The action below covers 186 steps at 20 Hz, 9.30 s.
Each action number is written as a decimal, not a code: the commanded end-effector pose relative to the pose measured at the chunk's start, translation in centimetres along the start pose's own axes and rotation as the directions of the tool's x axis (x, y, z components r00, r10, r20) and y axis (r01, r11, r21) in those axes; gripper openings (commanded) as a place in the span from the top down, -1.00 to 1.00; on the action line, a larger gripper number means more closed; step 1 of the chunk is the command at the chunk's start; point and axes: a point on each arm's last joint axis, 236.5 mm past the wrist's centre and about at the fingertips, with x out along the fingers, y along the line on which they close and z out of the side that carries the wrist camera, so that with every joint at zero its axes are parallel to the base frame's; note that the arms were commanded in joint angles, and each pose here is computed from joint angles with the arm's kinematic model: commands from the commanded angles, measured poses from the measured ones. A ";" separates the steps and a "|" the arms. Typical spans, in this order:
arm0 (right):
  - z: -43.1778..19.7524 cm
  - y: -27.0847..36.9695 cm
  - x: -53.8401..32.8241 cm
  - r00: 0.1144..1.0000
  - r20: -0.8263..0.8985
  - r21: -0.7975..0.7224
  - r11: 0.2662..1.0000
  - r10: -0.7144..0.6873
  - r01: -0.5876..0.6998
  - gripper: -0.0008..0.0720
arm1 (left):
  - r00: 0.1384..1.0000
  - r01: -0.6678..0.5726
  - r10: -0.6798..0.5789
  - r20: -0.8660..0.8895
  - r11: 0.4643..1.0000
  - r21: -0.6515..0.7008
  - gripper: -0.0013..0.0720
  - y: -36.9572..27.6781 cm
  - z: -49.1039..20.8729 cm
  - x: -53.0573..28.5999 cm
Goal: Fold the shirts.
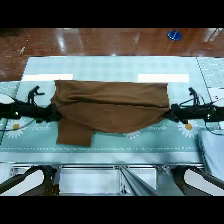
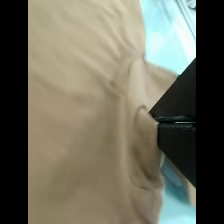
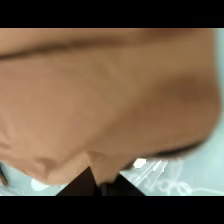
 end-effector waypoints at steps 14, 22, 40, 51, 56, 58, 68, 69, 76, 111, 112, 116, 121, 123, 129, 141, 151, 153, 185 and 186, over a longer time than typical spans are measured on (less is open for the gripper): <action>14.7 4.0 -1.9 0.986 0.136 -0.040 0.995 0.095 -0.090 0.90 | 0.999 0.041 -0.041 0.005 0.998 0.040 0.92 -5.9 17.6 -0.2; 17.4 2.6 0.3 0.982 0.147 0.012 0.993 0.119 -0.122 0.90 | 0.999 0.046 -0.046 0.001 0.998 0.032 0.92 -5.8 20.9 2.4; 16.1 -6.5 -3.8 0.967 0.239 0.200 0.979 -0.088 0.039 -0.17 | 0.951 -0.114 0.052 0.306 0.975 0.191 -0.42 -7.2 18.1 -15.1; 14.5 1.7 5.1 0.995 0.070 0.037 0.996 0.073 -0.076 0.90 | 0.962 -0.102 -0.013 0.272 0.909 0.404 -0.42 -14.8 11.6 -4.9; 12.5 4.3 -2.4 0.989 0.131 -0.162 0.983 -0.063 0.084 0.90 | 0.976 0.008 -0.102 0.191 0.898 0.439 0.92 -18.9 9.7 -1.2; 9.9 4.9 -5.5 0.974 0.190 -0.219 0.962 -0.124 0.165 0.90 | 0.980 0.054 -0.138 0.146 0.882 0.468 0.92 -21.4 8.2 1.0; -5.6 13.4 -14.5 0.897 0.440 -0.353 0.927 0.044 0.127 0.90 | 0.961 0.243 -0.122 -0.248 0.798 0.551 0.92 -31.5 -8.0 17.6; -6.7 13.7 -14.7 0.900 0.433 -0.360 0.925 0.053 0.119 0.90 | 0.952 0.271 -0.143 -0.270 0.802 0.532 0.92 -32.4 -9.3 18.7; -9.2 16.0 -15.4 0.896 0.422 -0.394 0.918 0.139 0.043 0.90 | 0.866 0.369 -0.134 -0.481 0.822 0.434 0.92 -33.3 -20.3 24.0; -1.5 33.6 19.5 0.934 -0.239 -0.439 0.828 0.267 -0.349 -0.16 | 0.914 -0.026 -0.120 0.386 0.935 0.354 0.92 -13.2 -0.5 -8.4; -0.5 33.5 17.4 0.932 -0.237 -0.433 0.829 0.274 -0.354 -0.14 | 0.922 -0.012 -0.122 0.367 0.940 0.341 0.92 -13.1 -0.4 -7.8; 4.0 28.0 4.9 0.995 -0.083 -0.564 0.821 0.047 -0.086 -0.14 | 0.929 0.015 -0.136 0.345 0.944 0.331 0.92 -13.4 -0.6 -7.4; 5.0 11.2 -7.9 0.844 0.391 -0.297 0.818 -0.367 0.493 -0.14 | 0.934 0.016 -0.133 0.330 0.942 0.335 0.92 -13.3 -0.9 -7.2; 1.3 7.6 -5.6 0.860 0.429 -0.140 0.920 -0.276 0.365 -0.15 | 0.934 0.016 -0.133 0.330 0.942 0.334 0.92 -13.3 -0.9 -7.2; -7.3 3.4 6.0 0.969 0.228 0.111 0.991 -0.099 0.075 -0.18 | 0.942 0.021 -0.131 0.308 0.942 0.336 0.92 -13.2 -1.4 -6.6; -4.7 10.5 14.0 0.981 0.021 0.154 0.969 0.191 -0.192 -0.13 | 0.951 0.026 -0.128 0.280 0.940 0.341 0.92 -13.2 -2.0 -5.0; 3.3 22.6 3.9 0.988 -0.009 -0.426 0.893 0.157 -0.146 0.90 | 0.951 0.022 -0.124 0.282 0.941 0.339 0.92 -13.0 -1.7 -4.8; 6.3 24.4 -2.0 0.986 0.120 -0.481 0.876 0.119 -0.047 0.90 | 0.951 0.023 -0.125 0.283 0.941 0.339 0.92 -13.1 -1.7 -4.8; -18.0 -11.6 -32.6 0.650 -0.045 0.851 0.312 -0.759 0.422 -0.16 | 0.940 0.069 -0.187 0.286 0.924 0.376 0.92 -14.3 -0.9 -4.4; -18.1 -11.8 -33.0 0.625 -0.063 0.840 0.297 -0.778 0.455 -0.17 | 0.933 0.077 -0.206 0.295 0.915 0.395 0.92 -14.7 -0.7 -4.5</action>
